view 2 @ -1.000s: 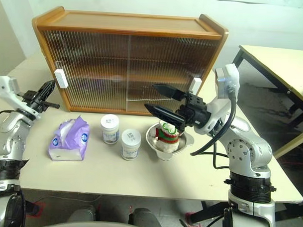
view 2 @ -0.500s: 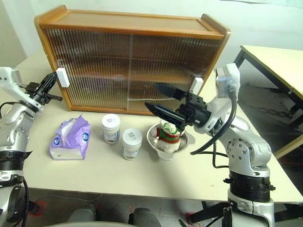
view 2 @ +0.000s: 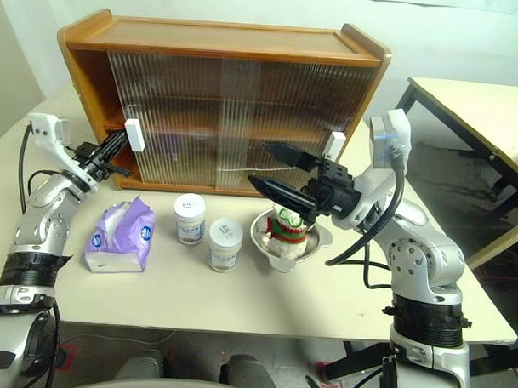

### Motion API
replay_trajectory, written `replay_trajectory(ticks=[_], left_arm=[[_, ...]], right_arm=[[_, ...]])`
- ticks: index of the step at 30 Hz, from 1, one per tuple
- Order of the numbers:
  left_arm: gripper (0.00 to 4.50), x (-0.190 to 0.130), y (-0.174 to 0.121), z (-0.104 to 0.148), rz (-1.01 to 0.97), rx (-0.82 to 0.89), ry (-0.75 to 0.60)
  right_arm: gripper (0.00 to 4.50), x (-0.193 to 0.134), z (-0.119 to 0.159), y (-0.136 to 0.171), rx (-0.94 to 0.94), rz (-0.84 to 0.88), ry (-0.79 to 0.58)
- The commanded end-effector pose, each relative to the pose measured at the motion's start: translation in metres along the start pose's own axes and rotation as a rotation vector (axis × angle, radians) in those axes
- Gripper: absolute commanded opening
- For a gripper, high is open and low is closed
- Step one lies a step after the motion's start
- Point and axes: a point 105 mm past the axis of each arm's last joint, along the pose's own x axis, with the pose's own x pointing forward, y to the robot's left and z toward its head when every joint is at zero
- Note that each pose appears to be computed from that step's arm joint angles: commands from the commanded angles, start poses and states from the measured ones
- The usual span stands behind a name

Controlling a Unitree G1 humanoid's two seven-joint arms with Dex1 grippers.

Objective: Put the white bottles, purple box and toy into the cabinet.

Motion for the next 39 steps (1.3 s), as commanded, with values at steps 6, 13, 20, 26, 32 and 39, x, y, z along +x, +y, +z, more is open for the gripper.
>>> replay_trajectory(ticks=[6, 13, 20, 26, 32, 39], left_arm=[[0.01, 0.018, -0.03, -0.007, -0.143, -0.009, 0.048], [0.01, 0.032, -0.055, -0.021, -0.258, -0.022, 0.103], [0.01, 0.045, -0.074, -0.028, -0.327, -0.031, 0.119], [0.01, 0.052, -0.086, -0.032, -0.376, -0.022, 0.128], [0.01, 0.055, -0.09, -0.031, -0.386, -0.027, 0.12], [0.01, 0.048, -0.081, -0.029, -0.35, -0.026, 0.102]], right_arm=[[4.5, -0.002, 0.006, 0.001, -0.029, -0.009, -0.017], [4.5, -0.003, 0.006, 0.003, -0.032, -0.019, -0.019], [4.5, -0.005, 0.007, 0.005, -0.036, -0.034, -0.019], [4.5, -0.006, 0.007, 0.006, -0.038, -0.043, -0.021], [4.5, -0.005, 0.007, 0.006, -0.038, -0.044, -0.023], [4.5, -0.004, 0.005, 0.005, -0.029, -0.035, -0.025]])
